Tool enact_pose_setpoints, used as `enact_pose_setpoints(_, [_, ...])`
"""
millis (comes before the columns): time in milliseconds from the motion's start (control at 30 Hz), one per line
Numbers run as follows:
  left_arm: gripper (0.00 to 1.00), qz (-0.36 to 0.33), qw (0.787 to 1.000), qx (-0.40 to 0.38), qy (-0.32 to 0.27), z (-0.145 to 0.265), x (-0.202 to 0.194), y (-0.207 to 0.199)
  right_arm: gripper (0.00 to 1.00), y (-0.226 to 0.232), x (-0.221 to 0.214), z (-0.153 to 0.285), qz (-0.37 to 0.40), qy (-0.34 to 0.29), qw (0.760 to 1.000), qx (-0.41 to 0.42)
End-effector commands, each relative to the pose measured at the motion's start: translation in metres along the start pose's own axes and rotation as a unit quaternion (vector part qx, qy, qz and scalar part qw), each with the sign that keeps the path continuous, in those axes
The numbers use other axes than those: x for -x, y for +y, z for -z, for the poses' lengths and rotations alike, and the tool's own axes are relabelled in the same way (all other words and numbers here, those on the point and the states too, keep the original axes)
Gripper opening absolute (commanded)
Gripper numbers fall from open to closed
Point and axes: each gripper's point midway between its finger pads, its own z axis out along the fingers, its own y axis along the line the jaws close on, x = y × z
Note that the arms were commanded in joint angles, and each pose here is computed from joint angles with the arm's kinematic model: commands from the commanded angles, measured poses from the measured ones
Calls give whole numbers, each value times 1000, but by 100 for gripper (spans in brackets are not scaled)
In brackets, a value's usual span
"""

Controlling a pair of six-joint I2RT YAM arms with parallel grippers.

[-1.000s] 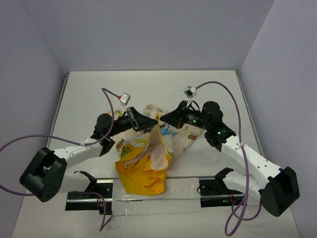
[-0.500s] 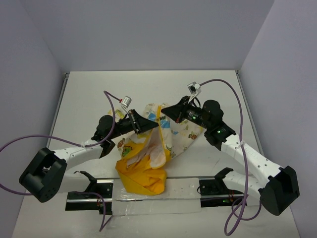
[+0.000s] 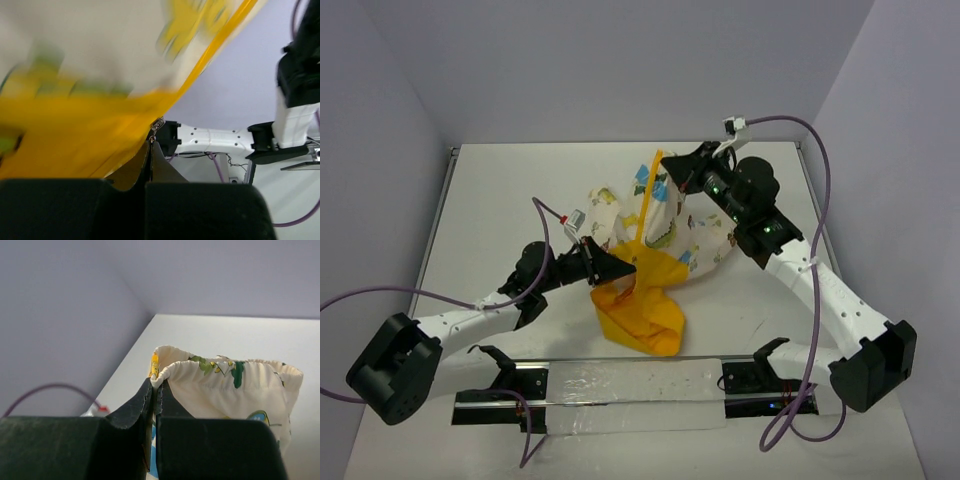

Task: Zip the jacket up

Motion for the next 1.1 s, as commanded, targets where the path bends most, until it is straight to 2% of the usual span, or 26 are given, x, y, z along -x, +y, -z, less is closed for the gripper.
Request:
enact_pose_setpoints(0, [0,8,998,44,41,17,-29,24,0,4,104,-7,33,-135,990,-35])
enact_pose_setpoints(167, [0,28,996,78,43,38,-49,30,0,-14,142,-14,35,-173,982,-72])
enact_pose_setpoints(400, [0,63,993,97,-2,64,-55,36,0,-13,162,-24,37,-186,980,-64])
enact_pose_setpoints(533, [0,23,991,122,-54,70,-28,15,0,-5,164,-18,38,-187,980,-52])
enact_pose_setpoints(600, [0,2,982,166,-90,74,-8,13,0,-6,160,-15,38,-184,981,-54])
enact_pose_setpoints(633, [0,-17,970,206,-131,82,15,5,0,-5,160,-11,39,-185,981,-53])
enact_pose_setpoints(700, [0,-33,942,279,-181,91,46,14,0,-11,149,-10,39,-173,982,-60])
enact_pose_setpoints(800, [0,-72,912,330,-234,96,96,-5,0,-29,117,-4,30,-143,986,-79])
enact_pose_setpoints(833, [0,-80,908,330,-245,96,105,-12,0,-28,117,-1,29,-145,986,-77])
enact_pose_setpoints(1000, [0,-112,879,366,-286,93,162,-6,0,-62,42,17,-10,-92,990,-106])
enact_pose_setpoints(1033, [0,-115,876,370,-288,89,169,1,5,-73,24,18,-12,-75,990,-115])
enact_pose_setpoints(1067, [0,-108,875,386,-272,85,169,18,14,-80,7,20,-13,-55,991,-120])
